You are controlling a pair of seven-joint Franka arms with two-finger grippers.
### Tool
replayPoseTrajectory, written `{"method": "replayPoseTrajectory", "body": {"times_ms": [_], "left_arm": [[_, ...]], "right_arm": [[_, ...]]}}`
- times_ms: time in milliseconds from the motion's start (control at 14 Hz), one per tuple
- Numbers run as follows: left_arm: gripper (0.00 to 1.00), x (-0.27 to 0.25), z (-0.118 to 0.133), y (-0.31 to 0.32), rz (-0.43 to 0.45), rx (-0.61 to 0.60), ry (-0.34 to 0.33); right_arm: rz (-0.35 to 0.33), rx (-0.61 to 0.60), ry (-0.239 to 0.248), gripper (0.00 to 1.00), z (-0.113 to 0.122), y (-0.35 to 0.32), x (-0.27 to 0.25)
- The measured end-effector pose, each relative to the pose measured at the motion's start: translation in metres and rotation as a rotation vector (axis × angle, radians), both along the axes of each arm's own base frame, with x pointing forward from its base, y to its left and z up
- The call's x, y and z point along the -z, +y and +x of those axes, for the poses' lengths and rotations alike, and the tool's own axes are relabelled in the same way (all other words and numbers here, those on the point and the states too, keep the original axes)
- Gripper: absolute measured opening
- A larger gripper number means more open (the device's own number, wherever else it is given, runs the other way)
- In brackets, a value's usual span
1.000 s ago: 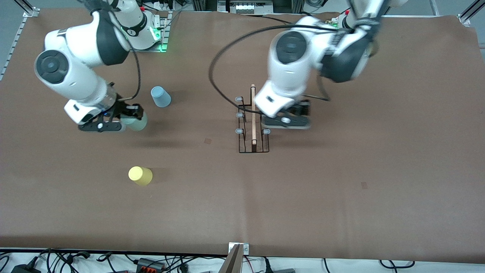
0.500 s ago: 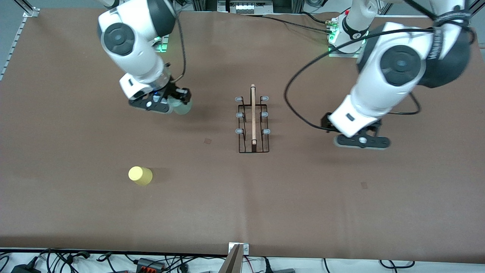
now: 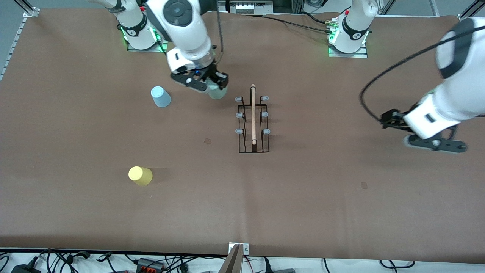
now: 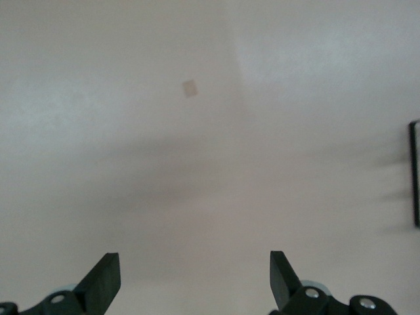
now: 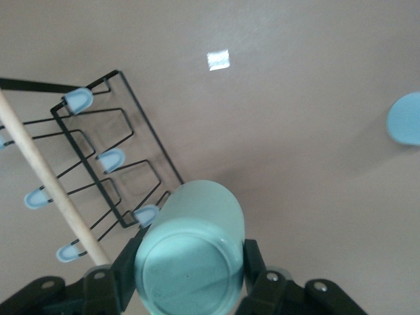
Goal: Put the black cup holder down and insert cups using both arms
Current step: 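Withdraw the left gripper while the right gripper carries the teal cup to the holder, then lower the teal cup onto a holder peg and open the right gripper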
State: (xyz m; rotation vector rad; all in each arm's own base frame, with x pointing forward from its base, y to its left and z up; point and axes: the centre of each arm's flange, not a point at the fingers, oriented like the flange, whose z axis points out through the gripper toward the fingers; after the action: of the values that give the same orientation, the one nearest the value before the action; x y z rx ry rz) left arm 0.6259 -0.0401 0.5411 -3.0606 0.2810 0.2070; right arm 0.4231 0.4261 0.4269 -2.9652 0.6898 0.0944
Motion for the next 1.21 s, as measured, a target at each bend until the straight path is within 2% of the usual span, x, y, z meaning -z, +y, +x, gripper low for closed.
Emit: {"method": "replayPoseTrajectory", "body": {"times_ms": [143,429,571,857,1000,1214], "left_arm": [[1.00,-0.006,-0.006,0.015,-0.031,0.028,0.024],[1.00,-0.015,-0.011,0.023,-0.070,0.003,0.013],[1.00,-0.027,-0.021,0.027,-0.064,-0.073,-0.017],[1.00,-0.041,-0.051,0.026,-0.073,-0.126,-0.173],[1.00,-0.042,-0.065,0.027,-0.071,-0.132,-0.178],[1.00,-0.041,-0.071,0.023,-0.055,-0.119,-0.176]], "right_arm": [[0.020,0.008,-0.014,0.67,-0.002,0.013,0.012],[0.049,0.024,-0.066,0.67,0.002,0.028,0.030],[0.042,0.019,-0.070,0.67,-0.002,0.036,0.042],[0.038,0.006,-0.072,0.67,-0.007,0.045,0.054],[0.034,-0.002,-0.077,0.67,-0.008,0.047,0.058],[0.037,-0.018,-0.079,0.67,-0.012,0.055,0.070]]}}
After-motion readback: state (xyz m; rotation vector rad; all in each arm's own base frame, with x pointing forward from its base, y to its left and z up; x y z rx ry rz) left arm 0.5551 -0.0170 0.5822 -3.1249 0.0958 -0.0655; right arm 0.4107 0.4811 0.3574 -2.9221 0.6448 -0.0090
